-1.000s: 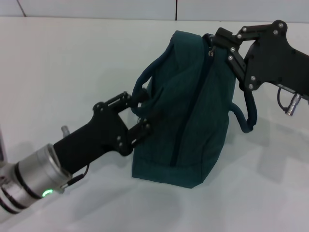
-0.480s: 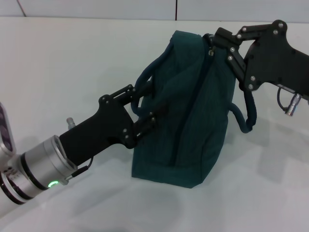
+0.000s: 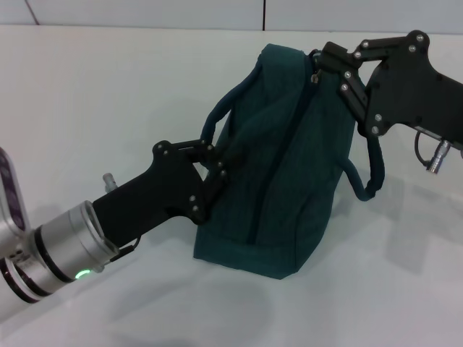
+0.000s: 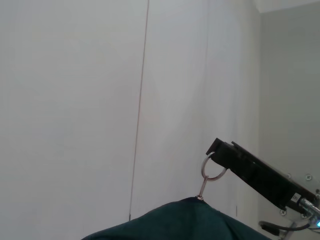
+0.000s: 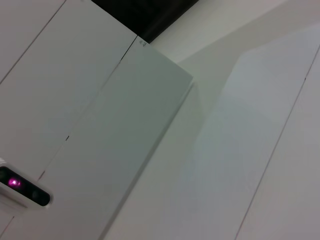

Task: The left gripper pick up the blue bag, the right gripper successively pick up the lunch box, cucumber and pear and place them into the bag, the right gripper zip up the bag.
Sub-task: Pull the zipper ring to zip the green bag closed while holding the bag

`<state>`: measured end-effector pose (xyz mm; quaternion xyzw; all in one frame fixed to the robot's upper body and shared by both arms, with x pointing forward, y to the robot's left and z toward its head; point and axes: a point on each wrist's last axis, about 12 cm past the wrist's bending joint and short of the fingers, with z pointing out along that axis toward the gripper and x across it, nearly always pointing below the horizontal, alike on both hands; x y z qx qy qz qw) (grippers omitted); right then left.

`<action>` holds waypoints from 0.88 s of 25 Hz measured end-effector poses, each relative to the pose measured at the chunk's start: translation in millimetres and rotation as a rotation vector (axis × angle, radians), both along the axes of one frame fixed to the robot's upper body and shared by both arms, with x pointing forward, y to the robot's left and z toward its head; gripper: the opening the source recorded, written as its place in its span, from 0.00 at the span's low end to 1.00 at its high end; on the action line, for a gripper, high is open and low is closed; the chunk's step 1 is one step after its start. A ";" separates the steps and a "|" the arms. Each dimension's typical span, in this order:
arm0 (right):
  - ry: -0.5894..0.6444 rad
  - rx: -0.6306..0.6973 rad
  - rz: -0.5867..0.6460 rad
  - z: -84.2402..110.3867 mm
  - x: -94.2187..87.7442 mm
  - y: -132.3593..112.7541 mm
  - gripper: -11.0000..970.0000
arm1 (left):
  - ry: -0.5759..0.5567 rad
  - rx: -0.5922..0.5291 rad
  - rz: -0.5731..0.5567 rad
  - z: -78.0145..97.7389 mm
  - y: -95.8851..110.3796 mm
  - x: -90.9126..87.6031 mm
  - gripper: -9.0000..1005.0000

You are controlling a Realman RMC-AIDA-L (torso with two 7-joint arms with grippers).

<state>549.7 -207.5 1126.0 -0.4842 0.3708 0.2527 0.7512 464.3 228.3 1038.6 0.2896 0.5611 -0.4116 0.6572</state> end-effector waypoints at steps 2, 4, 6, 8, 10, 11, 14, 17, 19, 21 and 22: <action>0.001 0.000 0.000 -0.2 0.0 0.0 0.03 | -0.008 0.002 -0.007 0.6 0.2 -0.5 0.22; 0.006 0.001 0.002 -0.7 -0.6 -0.1 0.03 | -0.031 0.018 -0.039 1.3 -1.3 -2.3 0.17; 0.013 0.001 0.008 -1.9 -1.9 0.2 0.03 | -0.062 0.040 -0.076 1.8 -3.0 -4.6 0.12; 0.022 0.007 0.010 -2.7 -2.9 1.0 0.03 | -0.088 0.056 -0.096 1.7 -4.2 -7.0 0.07; 0.036 0.023 0.004 -2.8 -3.0 0.0 0.03 | -0.092 0.057 -0.092 1.3 -4.1 -7.7 0.07; 0.045 0.032 0.001 -2.8 -3.0 -0.6 0.03 | -0.092 0.057 -0.089 1.4 -3.8 -7.6 0.07; 0.098 0.060 -0.004 -2.2 -1.2 -3.8 0.03 | -0.091 0.055 -0.076 1.5 -1.5 -7.1 0.07; 0.165 0.075 -0.014 -2.2 2.2 -8.2 0.03 | -0.089 0.054 -0.036 0.6 4.3 -8.0 0.07; 0.201 0.088 -0.025 -1.9 4.7 -11.1 0.03 | -0.087 0.055 -0.011 -0.1 9.1 -9.1 0.07; 0.239 0.101 -0.042 -1.9 7.7 -14.5 0.03 | -0.089 0.060 0.001 -0.5 12.3 -10.2 0.07; 0.254 0.103 -0.052 -2.7 8.9 -15.6 0.03 | -0.092 0.064 0.007 -0.6 14.1 -10.5 0.07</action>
